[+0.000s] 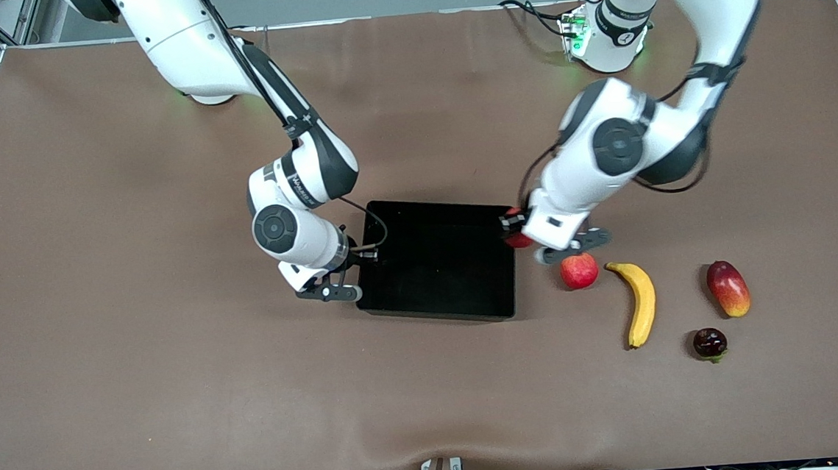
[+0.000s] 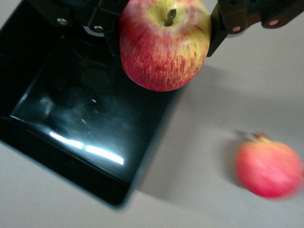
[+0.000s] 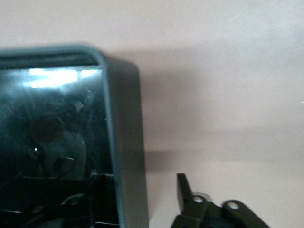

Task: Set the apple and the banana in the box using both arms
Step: 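Release the apple into the box while the right gripper withdraws, then move the left gripper to the banana while the right gripper returns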

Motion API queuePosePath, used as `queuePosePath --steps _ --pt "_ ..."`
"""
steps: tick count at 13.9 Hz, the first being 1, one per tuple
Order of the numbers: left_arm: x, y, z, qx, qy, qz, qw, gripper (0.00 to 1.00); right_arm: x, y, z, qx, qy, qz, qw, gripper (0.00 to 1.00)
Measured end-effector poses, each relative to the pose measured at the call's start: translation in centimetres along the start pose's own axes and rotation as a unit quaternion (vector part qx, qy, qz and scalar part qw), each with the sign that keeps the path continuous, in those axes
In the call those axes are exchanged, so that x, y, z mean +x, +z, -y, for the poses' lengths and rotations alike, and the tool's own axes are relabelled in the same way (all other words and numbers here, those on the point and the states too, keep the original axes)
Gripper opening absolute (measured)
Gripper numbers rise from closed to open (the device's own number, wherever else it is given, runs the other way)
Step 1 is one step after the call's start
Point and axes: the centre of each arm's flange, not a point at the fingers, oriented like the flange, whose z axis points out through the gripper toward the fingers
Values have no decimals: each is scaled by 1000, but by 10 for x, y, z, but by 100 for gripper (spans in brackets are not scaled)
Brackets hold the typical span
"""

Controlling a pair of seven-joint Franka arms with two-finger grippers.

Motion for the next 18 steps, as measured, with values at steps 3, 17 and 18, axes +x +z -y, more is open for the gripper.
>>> queuePosePath --steps 3,17,18 --pt "-15 45 -21 -11 -2 10 1000 73 18 -43 -27 2 23 10 1000 100" --pt "0 129 -39 35 10 -25 999 99 43 -294 -249 -33 -43 -20 998 100" --pt "7 107 -41 41 5 -33 999 100 36 -312 -254 -37 -42 -27 998 100"
